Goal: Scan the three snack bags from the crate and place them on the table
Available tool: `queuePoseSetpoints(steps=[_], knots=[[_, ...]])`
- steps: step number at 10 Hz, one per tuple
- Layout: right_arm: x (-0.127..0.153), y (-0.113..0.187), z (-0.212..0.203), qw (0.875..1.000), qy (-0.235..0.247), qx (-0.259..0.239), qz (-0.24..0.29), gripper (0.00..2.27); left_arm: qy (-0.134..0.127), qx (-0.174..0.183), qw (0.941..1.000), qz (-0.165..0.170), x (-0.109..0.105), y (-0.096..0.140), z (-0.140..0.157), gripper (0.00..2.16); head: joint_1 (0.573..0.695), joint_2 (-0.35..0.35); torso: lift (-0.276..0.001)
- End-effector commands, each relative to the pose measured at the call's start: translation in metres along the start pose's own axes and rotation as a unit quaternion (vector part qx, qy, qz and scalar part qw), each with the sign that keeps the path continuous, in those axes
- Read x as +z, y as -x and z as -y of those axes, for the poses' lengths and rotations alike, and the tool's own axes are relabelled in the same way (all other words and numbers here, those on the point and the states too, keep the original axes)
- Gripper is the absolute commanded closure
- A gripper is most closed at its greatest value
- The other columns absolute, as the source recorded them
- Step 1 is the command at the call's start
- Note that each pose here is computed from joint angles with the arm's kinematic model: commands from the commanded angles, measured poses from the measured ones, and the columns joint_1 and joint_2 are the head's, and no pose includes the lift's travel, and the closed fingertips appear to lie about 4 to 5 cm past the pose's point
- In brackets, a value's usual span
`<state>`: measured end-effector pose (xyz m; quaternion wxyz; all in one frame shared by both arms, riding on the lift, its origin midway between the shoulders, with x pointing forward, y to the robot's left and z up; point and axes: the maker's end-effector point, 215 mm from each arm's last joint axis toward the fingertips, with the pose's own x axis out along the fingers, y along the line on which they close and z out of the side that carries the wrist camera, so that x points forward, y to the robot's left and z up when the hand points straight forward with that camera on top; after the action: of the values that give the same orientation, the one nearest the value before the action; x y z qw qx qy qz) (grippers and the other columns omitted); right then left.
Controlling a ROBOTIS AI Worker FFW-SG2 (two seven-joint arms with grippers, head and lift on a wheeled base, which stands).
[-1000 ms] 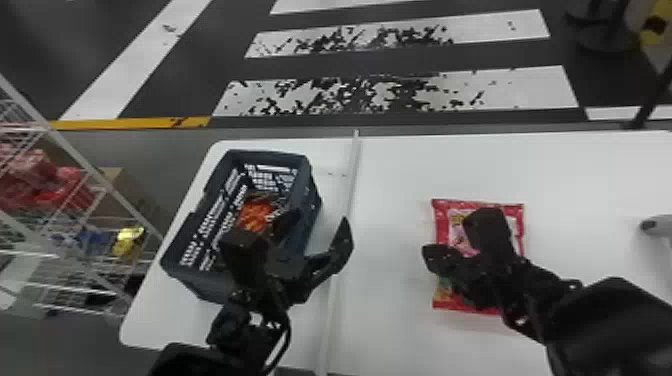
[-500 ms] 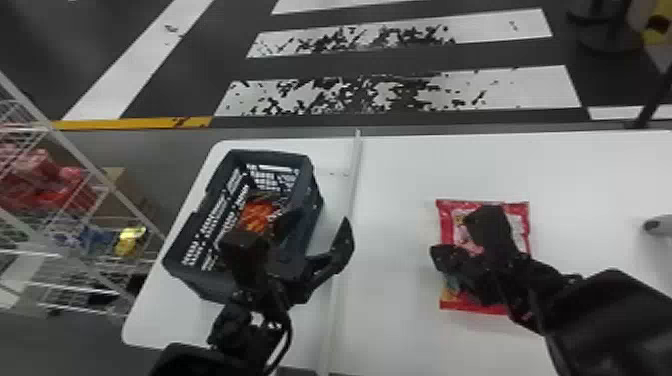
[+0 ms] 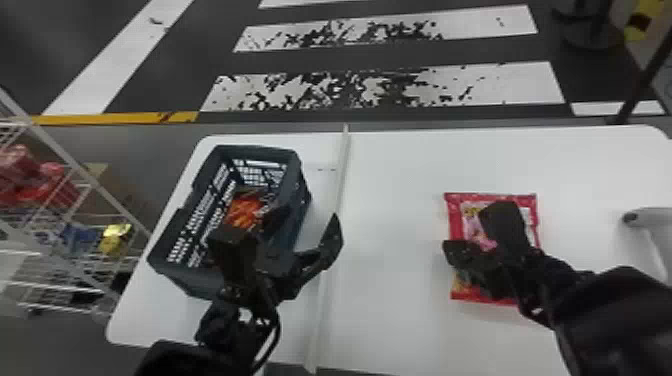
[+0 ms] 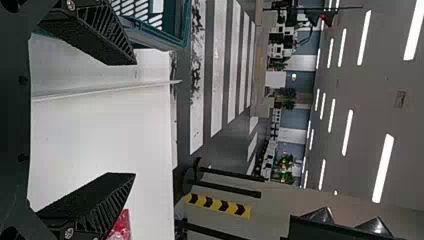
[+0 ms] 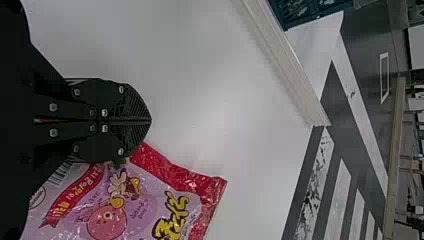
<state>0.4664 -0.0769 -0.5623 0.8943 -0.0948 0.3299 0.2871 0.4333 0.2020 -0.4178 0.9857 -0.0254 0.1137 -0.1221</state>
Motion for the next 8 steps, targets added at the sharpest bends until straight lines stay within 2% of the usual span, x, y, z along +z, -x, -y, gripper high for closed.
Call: queuePoseSetpoints(steps=[1,8], knots=[[-0.008,0.006,0.020,1.000,-0.003,-0.013,-0.005,2.19,-0.001,0.000,1.0000,0.000,0.000,0.000,0.000,0.08,0.695,0.163,-0.062],[-0.033,0.031,0.074,0.999,-0.014,-0.041,-0.016,2.19,0.001,0.000,1.0000,-0.002,-0.003,0.000,-0.001,0.08,0.695,0.062,-0.062]])
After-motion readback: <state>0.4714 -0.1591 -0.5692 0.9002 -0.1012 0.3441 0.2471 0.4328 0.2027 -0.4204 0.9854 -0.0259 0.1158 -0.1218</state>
